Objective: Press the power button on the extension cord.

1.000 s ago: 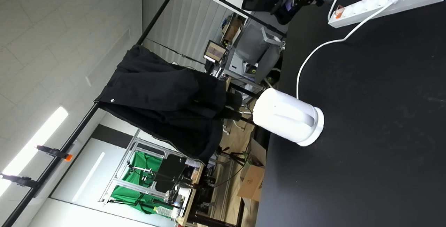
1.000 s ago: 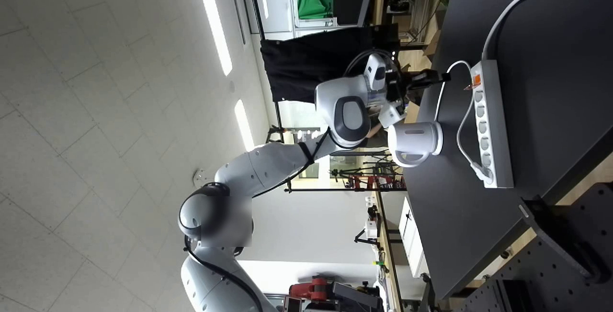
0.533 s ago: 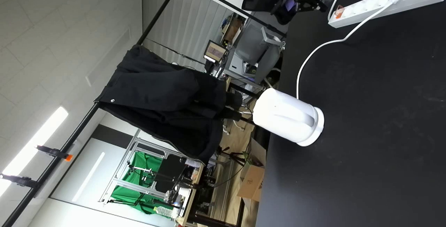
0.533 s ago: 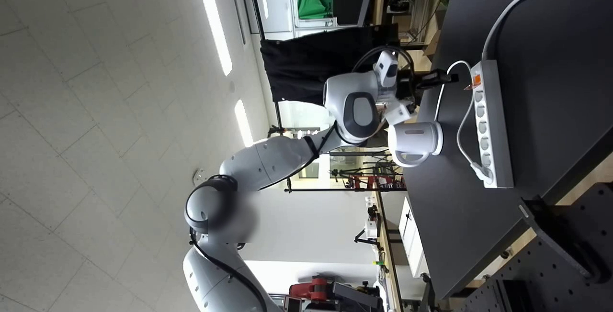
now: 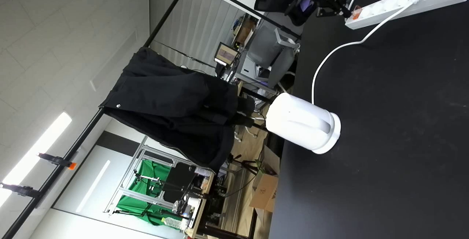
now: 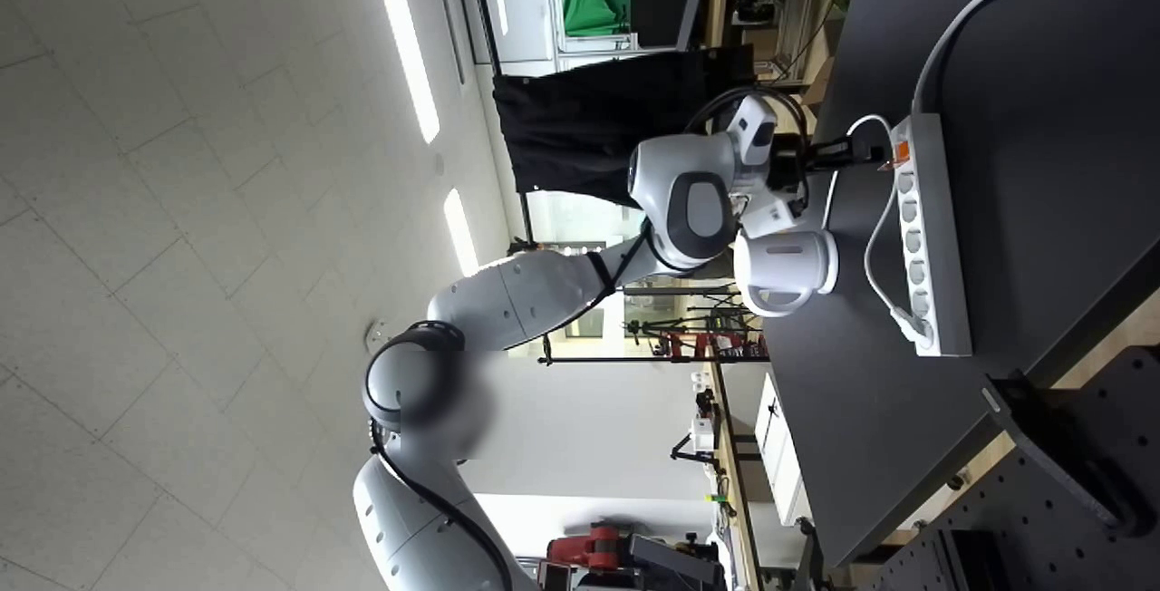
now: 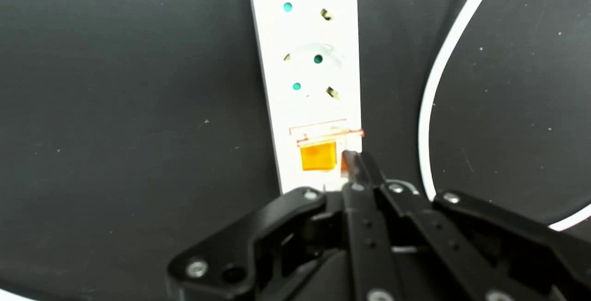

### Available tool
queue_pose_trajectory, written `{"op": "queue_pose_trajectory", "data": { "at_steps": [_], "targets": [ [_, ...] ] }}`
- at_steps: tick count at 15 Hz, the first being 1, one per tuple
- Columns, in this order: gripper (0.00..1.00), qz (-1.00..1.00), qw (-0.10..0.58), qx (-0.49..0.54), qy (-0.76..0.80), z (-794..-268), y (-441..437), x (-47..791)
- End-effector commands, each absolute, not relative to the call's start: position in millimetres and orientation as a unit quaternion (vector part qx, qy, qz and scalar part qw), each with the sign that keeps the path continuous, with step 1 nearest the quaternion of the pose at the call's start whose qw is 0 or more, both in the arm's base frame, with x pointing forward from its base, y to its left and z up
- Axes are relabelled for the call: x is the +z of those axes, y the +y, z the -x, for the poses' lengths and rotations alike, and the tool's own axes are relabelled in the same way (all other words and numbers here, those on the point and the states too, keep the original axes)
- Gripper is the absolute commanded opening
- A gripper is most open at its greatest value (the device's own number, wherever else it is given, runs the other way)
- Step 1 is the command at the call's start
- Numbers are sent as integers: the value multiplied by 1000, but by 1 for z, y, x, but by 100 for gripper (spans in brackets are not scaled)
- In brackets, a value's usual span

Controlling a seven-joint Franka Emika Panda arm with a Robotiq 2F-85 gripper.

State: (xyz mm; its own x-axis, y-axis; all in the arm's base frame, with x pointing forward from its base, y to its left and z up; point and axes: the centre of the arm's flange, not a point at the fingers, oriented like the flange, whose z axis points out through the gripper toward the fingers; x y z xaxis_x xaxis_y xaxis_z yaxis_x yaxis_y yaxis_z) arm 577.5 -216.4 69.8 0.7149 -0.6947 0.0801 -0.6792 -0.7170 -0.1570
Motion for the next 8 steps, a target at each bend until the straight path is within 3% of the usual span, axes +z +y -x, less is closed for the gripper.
{"op": "queue_pose_trajectory", "data": {
  "at_steps": [1,8],
  "targets": [
    [0,920,72,-62,380,-585,-223,65],
    [0,917,70,-58,388,-584,-234,57]
  ]
}}
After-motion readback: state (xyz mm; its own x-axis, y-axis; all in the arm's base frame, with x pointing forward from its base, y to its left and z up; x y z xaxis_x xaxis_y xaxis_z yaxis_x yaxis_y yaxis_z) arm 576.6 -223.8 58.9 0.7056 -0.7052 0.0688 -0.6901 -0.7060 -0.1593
